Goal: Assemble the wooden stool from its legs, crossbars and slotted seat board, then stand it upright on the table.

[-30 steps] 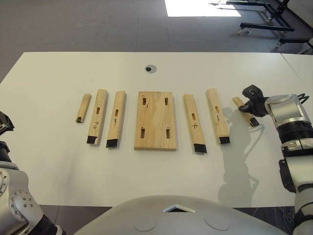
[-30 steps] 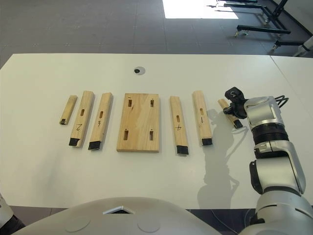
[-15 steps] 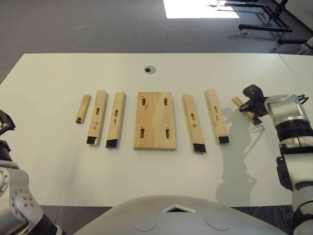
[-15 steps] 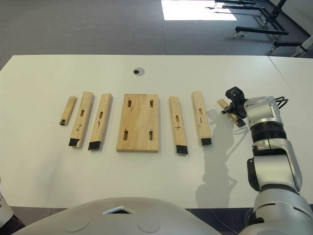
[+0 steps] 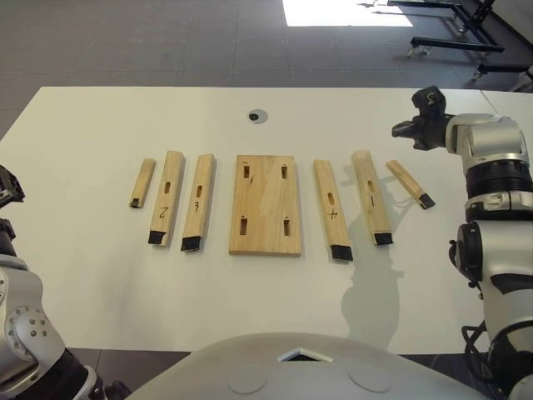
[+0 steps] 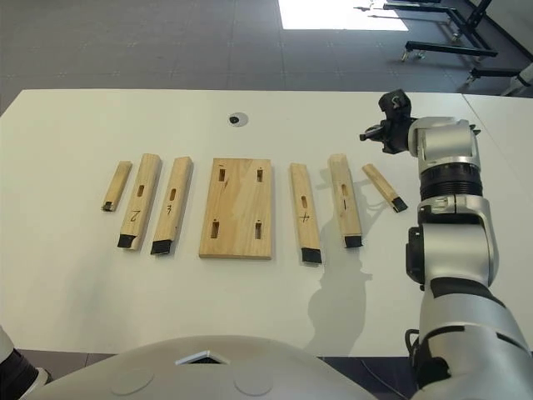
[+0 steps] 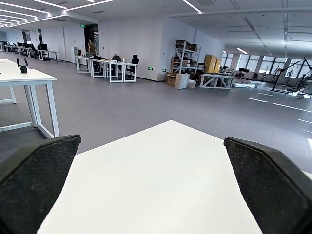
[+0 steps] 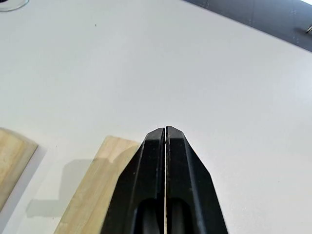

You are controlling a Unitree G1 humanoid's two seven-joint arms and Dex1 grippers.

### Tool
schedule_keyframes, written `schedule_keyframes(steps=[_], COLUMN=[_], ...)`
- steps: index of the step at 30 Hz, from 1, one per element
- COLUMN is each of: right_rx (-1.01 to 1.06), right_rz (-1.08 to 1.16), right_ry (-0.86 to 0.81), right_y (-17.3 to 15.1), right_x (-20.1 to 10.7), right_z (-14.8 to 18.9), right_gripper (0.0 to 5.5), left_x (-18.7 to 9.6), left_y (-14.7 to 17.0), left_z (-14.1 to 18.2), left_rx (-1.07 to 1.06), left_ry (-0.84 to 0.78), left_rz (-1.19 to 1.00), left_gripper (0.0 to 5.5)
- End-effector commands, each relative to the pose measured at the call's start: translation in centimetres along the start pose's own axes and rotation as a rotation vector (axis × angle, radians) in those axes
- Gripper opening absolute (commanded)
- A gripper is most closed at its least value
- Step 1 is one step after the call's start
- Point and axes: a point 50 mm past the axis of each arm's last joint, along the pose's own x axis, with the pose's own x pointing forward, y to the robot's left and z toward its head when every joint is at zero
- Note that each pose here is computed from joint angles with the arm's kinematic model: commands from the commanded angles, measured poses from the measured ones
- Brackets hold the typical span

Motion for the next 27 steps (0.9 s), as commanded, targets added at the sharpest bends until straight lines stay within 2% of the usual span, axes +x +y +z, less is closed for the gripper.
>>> schedule_keyframes(steps=[1, 2, 7, 14, 19, 24, 27], right_rx=[-0.033, -0.039, -0.106, -0.225, -0.297, -0.263, -0.231], right_rz=[-0.025, -0.010, 0.083, 0.104, 0.079, 0.124, 0.143], right_ry=[-0.036, -0.023, 0.133, 0.182, 0.288, 0.398, 0.416], right_y=[-1.1, -1.0, -1.0, -1.7, -3.3, -3.3, -3.2], right_x=[-0.8, -0.7, -0.7, -0.9, -1.6, -1.5, -1.4], right_z=[1.5, 1.4, -1.5, -1.5, -3.0, -5.3, -5.5], right_gripper=[0.03, 0.03, 0.86, 2.01, 2.89, 3.77, 4.35], left_x=[-0.1, -0.3, -1.7, -3.2, -4.0, -5.3, -5.8], left_y=[0.0, 0.1, 0.5, 0.4, 0.7, 0.9, 1.2], left_z=[-0.1, -0.2, -1.0, -1.9, -2.3, -2.9, -2.9], left_rx=[0.012, 0.013, 0.003, -0.017, -0.022, -0.039, -0.040], left_ry=[0.019, 0.022, 0.042, 0.059, 0.058, 0.069, 0.065], left_rz=[-0.004, 0.004, 0.039, 0.077, 0.110, 0.157, 0.176], left_gripper=[5.40, 5.40, 5.40, 5.40, 5.40, 5.40, 5.40])
